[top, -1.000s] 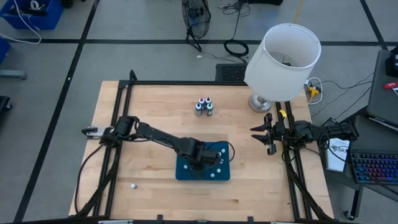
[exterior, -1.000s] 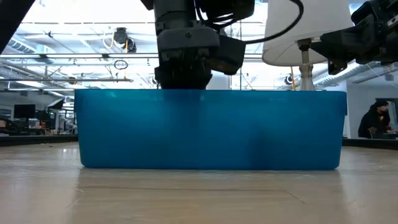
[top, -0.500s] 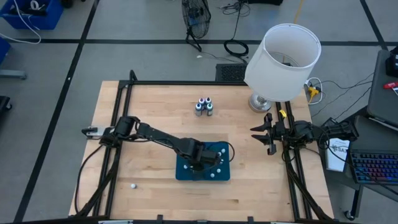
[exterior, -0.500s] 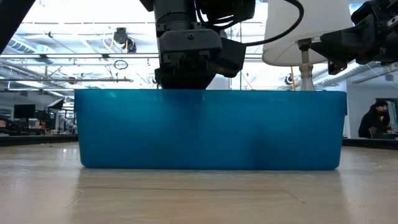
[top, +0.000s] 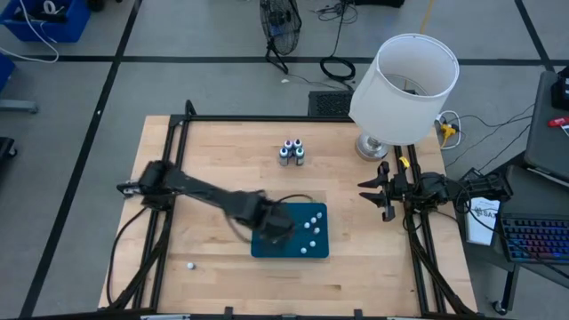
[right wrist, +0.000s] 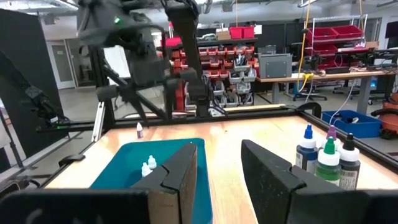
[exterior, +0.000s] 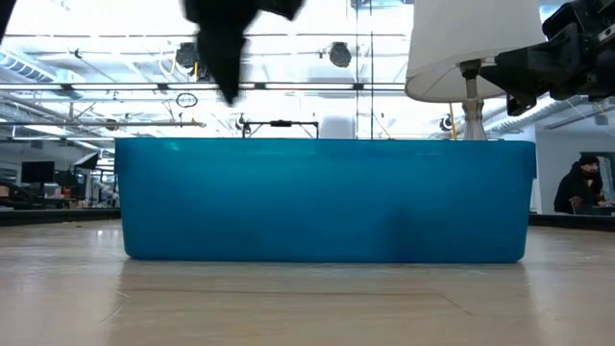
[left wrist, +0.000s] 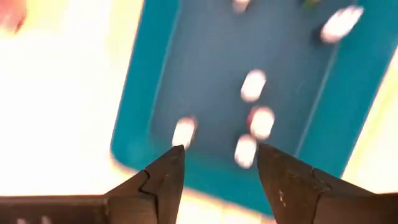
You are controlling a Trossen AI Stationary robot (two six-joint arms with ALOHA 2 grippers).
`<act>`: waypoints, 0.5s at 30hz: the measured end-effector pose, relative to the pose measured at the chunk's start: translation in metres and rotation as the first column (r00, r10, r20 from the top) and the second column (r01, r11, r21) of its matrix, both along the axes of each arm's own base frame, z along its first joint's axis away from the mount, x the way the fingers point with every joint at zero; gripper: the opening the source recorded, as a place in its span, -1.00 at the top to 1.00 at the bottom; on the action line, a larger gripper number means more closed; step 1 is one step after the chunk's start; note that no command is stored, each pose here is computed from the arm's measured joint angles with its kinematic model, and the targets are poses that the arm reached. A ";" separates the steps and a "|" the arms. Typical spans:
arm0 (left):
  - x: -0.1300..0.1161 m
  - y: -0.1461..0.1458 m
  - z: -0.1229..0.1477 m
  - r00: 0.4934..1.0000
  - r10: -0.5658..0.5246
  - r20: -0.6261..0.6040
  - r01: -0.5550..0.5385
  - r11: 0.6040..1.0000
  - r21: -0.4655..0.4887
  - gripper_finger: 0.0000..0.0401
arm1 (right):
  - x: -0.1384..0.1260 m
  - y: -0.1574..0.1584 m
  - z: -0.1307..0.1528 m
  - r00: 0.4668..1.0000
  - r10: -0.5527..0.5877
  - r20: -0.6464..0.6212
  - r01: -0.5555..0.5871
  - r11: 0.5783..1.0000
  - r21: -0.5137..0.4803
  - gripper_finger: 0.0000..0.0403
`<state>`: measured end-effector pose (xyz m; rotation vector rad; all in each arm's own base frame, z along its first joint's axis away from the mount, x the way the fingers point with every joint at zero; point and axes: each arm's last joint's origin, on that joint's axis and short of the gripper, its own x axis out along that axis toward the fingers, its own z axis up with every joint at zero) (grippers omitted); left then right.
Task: Pick & Place food coloring
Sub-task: Put the purple food coloring bottle into the bin
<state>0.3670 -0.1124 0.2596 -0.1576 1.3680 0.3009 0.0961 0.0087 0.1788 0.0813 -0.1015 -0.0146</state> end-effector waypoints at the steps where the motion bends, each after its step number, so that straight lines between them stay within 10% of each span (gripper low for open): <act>1: -0.011 -0.006 0.001 0.999 0.043 -0.020 -0.043 0.999 0.013 0.02 | 0.000 0.000 0.000 1.000 0.000 0.000 0.000 1.000 0.000 0.43; 15: -0.129 -0.062 -0.051 0.752 0.632 -0.186 -0.644 0.765 -0.006 -0.05 | 0.000 0.000 0.000 1.000 0.000 -0.002 0.000 1.000 0.000 0.43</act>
